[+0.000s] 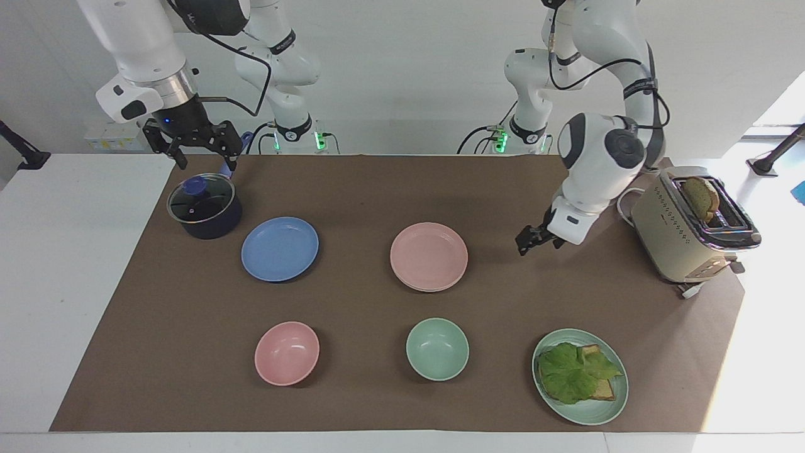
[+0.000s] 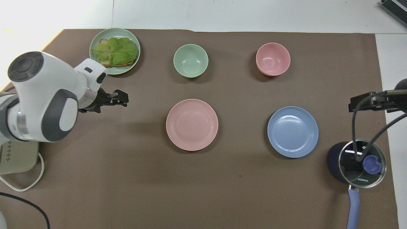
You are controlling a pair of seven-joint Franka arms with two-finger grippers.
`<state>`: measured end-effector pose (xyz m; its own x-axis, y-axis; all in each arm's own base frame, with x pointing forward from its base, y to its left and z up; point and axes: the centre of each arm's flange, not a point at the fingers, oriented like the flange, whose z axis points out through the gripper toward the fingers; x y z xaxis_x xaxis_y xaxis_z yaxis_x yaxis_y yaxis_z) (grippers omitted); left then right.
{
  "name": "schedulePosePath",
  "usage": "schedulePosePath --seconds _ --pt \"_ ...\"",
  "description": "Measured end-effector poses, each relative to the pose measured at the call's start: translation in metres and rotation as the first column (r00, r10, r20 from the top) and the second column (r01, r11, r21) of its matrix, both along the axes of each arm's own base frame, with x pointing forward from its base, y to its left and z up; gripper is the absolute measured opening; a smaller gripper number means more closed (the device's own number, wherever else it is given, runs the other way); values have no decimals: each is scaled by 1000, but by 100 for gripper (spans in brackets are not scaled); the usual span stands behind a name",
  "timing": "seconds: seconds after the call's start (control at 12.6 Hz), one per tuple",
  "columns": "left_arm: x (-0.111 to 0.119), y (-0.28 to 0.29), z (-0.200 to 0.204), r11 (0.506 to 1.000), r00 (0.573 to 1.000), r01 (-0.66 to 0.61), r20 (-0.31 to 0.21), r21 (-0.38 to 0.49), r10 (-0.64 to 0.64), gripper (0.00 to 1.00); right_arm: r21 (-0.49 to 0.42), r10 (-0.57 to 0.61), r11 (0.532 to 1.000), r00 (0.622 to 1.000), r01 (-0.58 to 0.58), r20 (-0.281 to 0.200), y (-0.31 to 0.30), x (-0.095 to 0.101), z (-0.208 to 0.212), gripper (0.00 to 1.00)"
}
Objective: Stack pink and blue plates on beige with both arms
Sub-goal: 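Open the left gripper and withdraw it toward its rest pose, then reach the right gripper to the blue plate rim and grasp it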
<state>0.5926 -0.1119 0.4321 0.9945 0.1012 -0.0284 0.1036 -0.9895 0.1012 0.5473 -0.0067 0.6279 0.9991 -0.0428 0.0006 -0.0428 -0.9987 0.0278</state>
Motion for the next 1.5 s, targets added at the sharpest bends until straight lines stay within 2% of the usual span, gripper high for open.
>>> schedulePosePath --seconds 0.16,0.4,0.55,0.95,1.11,1.34,1.5 --pt "3 49 51 997 996 73 58 4 -73 100 -1 -10 1000 1000 10 8 -9 1 -12 100" --pt "-27 66 134 995 989 96 114 8 -96 100 -2 22 1000 999 -22 25 -22 8 -58 100" --pt "-47 68 168 995 984 99 146 9 -99 100 -1 29 1000 999 -29 33 -22 14 -101 100" --pt "-48 67 170 995 984 99 149 9 -99 100 13 70 997 997 -70 17 -1 34 -179 100" --pt "-48 67 170 995 984 99 149 9 -99 100 17 74 997 997 -74 11 1 31 -213 100" --pt "-48 67 169 995 984 100 148 9 -100 100 19 66 998 997 -67 41 -4 21 -268 100" --pt "-52 67 165 995 989 104 107 7 -105 100 20 60 998 997 -61 56 -12 13 -294 100"
